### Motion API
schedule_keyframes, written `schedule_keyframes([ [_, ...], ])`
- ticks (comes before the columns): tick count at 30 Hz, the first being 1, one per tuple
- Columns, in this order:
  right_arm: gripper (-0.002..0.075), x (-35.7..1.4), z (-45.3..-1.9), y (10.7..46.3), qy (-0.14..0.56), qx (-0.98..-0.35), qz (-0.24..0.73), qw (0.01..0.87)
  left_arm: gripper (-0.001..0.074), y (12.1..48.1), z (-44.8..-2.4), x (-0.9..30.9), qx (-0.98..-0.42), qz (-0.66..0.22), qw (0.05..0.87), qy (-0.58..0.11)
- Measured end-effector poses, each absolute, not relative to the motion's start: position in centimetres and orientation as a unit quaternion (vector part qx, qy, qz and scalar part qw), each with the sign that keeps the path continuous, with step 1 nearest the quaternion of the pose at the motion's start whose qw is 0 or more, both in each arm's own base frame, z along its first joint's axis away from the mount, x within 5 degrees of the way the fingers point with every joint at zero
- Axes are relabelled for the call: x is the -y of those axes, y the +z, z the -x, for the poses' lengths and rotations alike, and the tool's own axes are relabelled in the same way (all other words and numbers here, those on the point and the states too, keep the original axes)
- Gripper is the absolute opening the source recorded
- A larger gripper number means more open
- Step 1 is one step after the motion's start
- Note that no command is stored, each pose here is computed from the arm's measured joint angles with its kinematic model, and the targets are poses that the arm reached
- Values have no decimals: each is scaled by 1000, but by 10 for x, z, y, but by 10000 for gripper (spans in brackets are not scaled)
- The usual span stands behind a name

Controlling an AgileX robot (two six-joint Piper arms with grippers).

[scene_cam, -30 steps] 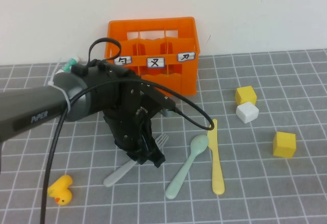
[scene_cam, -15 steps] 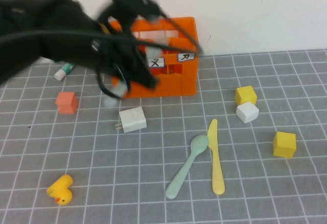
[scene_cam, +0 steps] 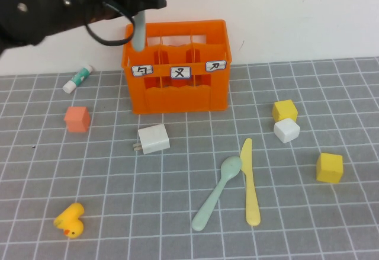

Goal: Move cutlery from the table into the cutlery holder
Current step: Place the fork on the box

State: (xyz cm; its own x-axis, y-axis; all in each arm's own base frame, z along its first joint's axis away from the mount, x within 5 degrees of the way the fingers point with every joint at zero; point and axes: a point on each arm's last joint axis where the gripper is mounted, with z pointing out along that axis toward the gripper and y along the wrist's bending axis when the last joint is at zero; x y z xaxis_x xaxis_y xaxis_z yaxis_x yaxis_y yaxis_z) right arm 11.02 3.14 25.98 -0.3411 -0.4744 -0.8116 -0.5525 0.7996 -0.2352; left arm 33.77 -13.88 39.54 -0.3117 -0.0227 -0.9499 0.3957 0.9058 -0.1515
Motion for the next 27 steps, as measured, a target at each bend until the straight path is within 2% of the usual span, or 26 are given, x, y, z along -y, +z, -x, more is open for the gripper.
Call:
schedule_keyframes([
  [20,-3,-30,-111,260,36,-817,309,486,102,327,-409,157,-733,31,642,-223],
  [23,-3,-30,-112,258,32,-818,305,487,102,317,-413,169,-720,5,658,-220],
  [27,-3,-29,-112,253,29,-821,300,485,102,298,-421,184,-688,-86,695,-190],
])
